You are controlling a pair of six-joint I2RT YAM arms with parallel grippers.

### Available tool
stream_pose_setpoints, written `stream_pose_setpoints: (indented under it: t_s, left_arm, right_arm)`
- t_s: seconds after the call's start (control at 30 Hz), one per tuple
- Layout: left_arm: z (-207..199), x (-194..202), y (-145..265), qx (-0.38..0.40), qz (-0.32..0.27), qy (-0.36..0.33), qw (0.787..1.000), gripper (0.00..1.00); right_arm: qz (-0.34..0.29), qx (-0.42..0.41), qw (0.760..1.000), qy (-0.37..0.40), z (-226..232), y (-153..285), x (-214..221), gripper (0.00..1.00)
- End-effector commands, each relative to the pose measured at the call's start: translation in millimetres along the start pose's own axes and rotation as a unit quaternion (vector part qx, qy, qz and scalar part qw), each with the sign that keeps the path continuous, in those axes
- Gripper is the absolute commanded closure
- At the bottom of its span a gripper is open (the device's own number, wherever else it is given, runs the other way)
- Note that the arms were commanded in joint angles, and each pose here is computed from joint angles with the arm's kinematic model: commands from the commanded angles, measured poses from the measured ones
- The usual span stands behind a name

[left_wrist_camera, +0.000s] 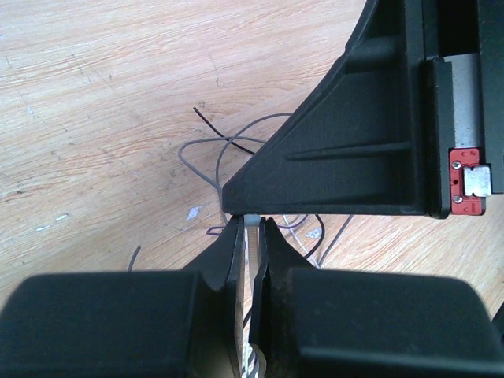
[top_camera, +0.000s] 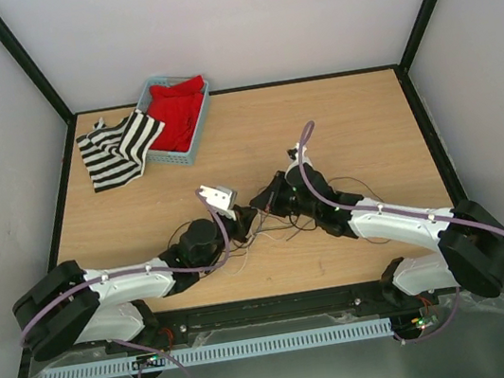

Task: Zip-tie the wires
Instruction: Tie the cable at the center of the board.

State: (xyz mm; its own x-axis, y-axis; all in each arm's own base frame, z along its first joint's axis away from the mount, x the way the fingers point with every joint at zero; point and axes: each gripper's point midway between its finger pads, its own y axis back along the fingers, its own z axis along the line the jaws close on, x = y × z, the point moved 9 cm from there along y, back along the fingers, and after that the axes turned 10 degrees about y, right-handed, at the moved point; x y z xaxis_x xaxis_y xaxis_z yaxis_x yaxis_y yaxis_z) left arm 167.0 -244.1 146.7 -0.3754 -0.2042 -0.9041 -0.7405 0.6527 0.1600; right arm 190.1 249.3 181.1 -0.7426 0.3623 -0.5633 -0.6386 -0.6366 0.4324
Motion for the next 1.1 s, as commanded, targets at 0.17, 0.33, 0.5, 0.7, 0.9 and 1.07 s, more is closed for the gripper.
stream_pose_setpoints:
  t_s: [0.17, 0.33, 0.5, 0.7, 0.9, 1.07]
  left_arm:
    - [-9.5, 1.0, 8.0, 0.037, -0.029, 0.037, 0.998, 1.0]
    - [-7.8, 5.1, 11.6, 0.035, -0.027, 0.037, 0.998, 1.0]
    - [-7.7, 7.0, 17.0, 0.04, -0.026, 0.046, 0.998, 1.0]
    - [-4.6, 13.0, 23.5, 0.038, -0.02, 0.049, 0.998, 1.0]
    - [-1.2, 22.6, 30.6, 0.029, -0.009, 0.052, 0.998, 1.0]
    - [5.5, 28.6, 35.9, 0.008, 0.002, 0.04, 0.999, 1.0]
  right_arm:
    - [-0.062, 0.016, 0.998, 0.013, 5.8, -5.9, -24.0, 1.0]
    - [-0.075, 0.032, 0.996, 0.026, 3.1, -8.4, -33.6, 1.0]
    - [-0.079, 0.043, 0.995, 0.042, -2.1, -10.6, -39.8, 1.0]
    - [-0.093, 0.048, 0.993, 0.057, -2.9, -13.6, -53.7, 1.0]
    - [-0.109, 0.048, 0.99, 0.072, 0.2, -14.6, -72.6, 1.0]
    - [-0.117, 0.048, 0.988, 0.083, 3.0, -14.5, -83.8, 1.0]
